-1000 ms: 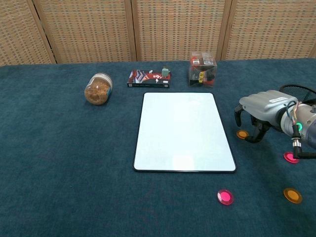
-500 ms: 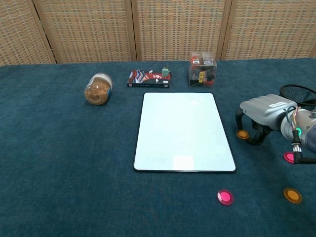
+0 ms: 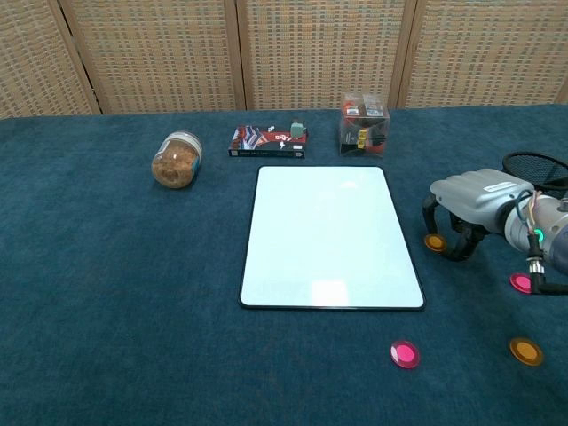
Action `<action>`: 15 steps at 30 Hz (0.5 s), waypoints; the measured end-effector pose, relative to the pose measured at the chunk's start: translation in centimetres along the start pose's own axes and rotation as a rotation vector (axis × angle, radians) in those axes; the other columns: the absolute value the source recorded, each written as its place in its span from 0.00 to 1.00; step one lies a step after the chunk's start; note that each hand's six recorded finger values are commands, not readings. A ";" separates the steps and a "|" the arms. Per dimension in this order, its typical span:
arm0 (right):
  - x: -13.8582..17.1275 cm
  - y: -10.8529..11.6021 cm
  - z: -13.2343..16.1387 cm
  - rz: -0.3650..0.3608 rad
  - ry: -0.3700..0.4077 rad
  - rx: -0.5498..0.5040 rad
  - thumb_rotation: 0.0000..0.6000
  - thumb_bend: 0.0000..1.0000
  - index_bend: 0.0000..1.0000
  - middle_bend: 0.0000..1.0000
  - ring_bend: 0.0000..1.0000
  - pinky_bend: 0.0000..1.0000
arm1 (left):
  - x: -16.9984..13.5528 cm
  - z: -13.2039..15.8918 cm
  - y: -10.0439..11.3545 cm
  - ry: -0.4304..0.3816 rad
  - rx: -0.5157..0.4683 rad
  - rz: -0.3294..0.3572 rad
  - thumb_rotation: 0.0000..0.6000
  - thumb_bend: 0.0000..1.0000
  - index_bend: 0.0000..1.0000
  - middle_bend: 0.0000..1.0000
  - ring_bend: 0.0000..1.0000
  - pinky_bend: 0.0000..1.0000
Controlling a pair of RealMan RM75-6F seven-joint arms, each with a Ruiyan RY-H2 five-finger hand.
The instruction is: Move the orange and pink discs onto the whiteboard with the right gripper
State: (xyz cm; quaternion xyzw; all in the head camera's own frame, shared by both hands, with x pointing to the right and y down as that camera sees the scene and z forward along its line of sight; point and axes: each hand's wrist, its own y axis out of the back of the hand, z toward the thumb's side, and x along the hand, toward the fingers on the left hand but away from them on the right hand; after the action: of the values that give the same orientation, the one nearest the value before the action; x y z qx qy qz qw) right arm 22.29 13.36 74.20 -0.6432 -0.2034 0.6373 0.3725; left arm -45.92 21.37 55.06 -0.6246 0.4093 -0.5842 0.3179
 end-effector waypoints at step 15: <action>-0.4 6.4 6.1 -0.080 0.070 -0.077 1.00 0.36 0.53 1.00 1.00 1.00 | 0.1 -0.2 0.2 0.002 -0.018 -0.005 1.00 0.00 0.00 0.00 0.00 0.00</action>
State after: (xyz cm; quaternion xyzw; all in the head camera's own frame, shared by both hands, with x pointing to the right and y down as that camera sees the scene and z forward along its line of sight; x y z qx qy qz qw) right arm 14.99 10.34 70.29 -0.6702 -0.2404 0.5907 0.3796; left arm -46.17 21.16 54.96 -0.6276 0.4134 -0.5821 0.3105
